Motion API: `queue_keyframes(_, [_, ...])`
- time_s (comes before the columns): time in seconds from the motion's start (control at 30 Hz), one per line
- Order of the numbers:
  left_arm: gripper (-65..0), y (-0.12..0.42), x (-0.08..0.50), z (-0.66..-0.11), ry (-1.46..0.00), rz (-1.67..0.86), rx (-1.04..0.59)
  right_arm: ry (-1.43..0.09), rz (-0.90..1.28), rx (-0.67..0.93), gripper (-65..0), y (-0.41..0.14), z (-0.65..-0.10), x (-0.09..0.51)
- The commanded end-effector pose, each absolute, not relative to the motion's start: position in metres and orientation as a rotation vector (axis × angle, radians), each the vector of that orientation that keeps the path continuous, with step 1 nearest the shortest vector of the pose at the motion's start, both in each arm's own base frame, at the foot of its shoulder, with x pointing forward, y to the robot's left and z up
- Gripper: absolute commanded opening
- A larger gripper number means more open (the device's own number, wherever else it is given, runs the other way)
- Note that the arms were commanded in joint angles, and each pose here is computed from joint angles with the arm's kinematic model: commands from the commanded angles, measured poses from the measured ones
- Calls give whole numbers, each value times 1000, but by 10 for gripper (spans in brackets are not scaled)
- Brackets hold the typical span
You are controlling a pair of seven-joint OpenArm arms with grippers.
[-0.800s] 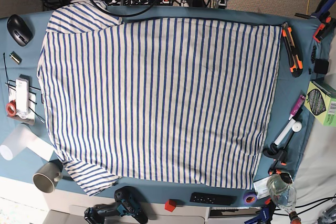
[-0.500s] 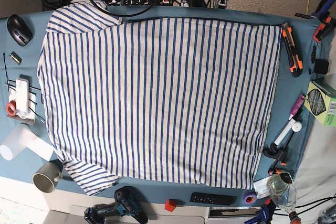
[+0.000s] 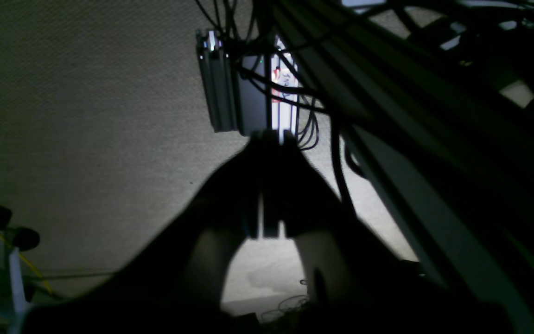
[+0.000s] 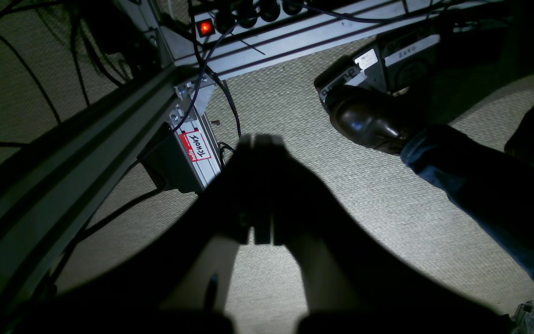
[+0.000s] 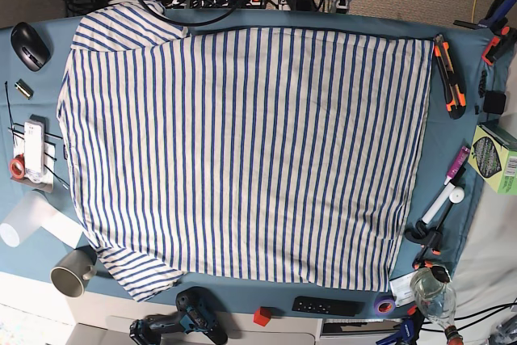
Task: Fold the T-shirt properly
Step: 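Lower the right gripper toward the shirt's shoulder corner by the collar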
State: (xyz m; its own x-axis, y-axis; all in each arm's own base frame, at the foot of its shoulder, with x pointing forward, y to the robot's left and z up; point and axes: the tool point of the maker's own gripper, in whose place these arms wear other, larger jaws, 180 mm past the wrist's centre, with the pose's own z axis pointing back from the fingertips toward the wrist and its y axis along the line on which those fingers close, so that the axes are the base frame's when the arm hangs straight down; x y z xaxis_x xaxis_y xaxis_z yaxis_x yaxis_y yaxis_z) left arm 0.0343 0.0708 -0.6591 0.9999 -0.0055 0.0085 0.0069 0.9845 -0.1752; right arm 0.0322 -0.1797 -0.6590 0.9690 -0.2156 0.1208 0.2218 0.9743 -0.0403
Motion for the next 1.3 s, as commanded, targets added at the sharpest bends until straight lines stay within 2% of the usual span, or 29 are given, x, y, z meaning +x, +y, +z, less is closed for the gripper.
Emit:
queue_keyframes(0.0, [-650,66,37,-658,-12,-4,-190,-124,-220,-57,-650,-184,-658,34])
queue_keyframes(0.43, [-650,68,35,-658,-1,-5,-186,-133,-217,-66,-650,-189,-657,36])
queue_keyframes(0.77, [-650,86,40,-651,-52,-20,-175,-208,-134,-123,-650,-212,-643,37])
queue_keyframes(1.03, [-650,118,12,-638,-95,-46,-143,-293,-75,-197,-650,-244,-611,18])
queue_keyframes(1.27, [-650,130,-11,-598,-168,-110,-155,-378,-21,-261,-650,-278,-564,6])
